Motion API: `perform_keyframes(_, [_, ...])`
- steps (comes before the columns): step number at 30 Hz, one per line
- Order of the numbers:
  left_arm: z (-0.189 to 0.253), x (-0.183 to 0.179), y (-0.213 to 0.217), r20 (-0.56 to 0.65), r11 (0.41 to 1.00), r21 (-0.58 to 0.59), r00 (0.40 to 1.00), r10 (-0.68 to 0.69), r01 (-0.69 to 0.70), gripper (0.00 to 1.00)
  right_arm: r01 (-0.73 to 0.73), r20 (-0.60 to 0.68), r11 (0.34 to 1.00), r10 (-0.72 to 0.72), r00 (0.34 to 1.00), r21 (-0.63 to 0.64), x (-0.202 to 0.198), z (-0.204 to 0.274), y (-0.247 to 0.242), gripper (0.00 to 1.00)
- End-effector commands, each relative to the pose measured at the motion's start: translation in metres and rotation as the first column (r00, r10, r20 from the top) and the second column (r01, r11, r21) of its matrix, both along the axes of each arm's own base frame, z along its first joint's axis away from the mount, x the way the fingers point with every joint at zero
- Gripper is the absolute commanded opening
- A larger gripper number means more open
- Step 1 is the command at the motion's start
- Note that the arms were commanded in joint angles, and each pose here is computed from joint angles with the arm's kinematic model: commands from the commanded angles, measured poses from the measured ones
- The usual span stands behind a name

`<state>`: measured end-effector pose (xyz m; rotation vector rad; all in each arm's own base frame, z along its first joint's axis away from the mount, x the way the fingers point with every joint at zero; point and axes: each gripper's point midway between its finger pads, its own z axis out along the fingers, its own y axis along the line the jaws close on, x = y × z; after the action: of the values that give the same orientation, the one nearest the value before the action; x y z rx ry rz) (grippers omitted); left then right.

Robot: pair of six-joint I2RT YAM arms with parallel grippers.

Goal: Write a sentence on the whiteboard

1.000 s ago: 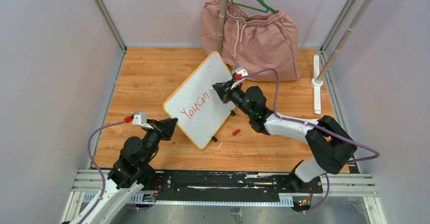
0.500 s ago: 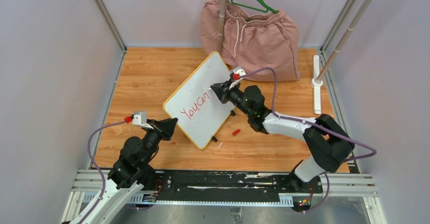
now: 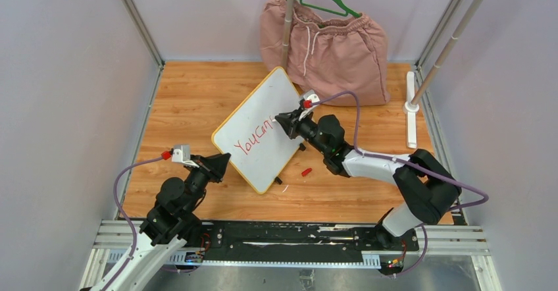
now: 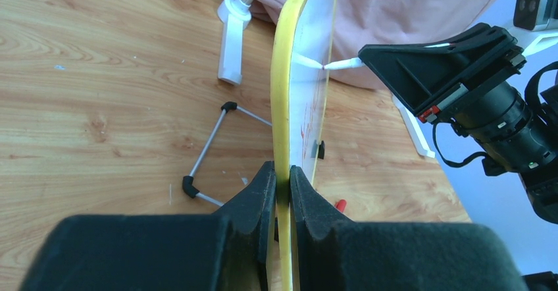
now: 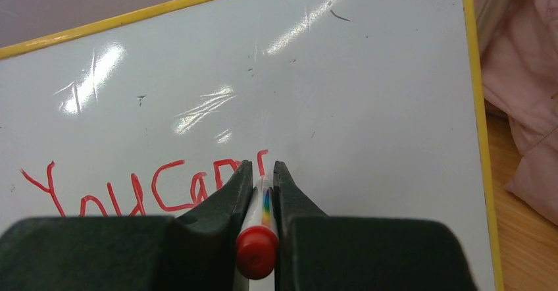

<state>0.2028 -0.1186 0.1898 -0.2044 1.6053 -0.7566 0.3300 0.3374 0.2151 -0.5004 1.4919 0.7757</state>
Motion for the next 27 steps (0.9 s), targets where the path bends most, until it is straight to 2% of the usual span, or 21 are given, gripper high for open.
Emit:
perform_keyframes(1, [-0.002, 0.0, 0.009, 0.01, 0.998, 0.049, 0.999, 0.032, -0.032, 0.0, 0.011, -0.01, 0.999, -0.011, 1.0, -0.031, -0.004, -0.01, -0.004, 0.0])
perform_keyframes(12, [-0.002, 0.0, 0.009, 0.01, 0.998, 0.05, 0.999, 0.031, -0.031, 0.0, 0.062, 0.014, 0.998, -0.062, 0.998, -0.025, 0.011, 0.006, -0.008, 0.0])
perform_keyframes(27, [-0.002, 0.0, 0.008, 0.011, 0.998, 0.049, 1.0, 0.027, -0.028, 0.0, 0.058, 0.05, 0.998, -0.057, 0.997, -0.008, 0.02, 0.026, -0.001, 0.0])
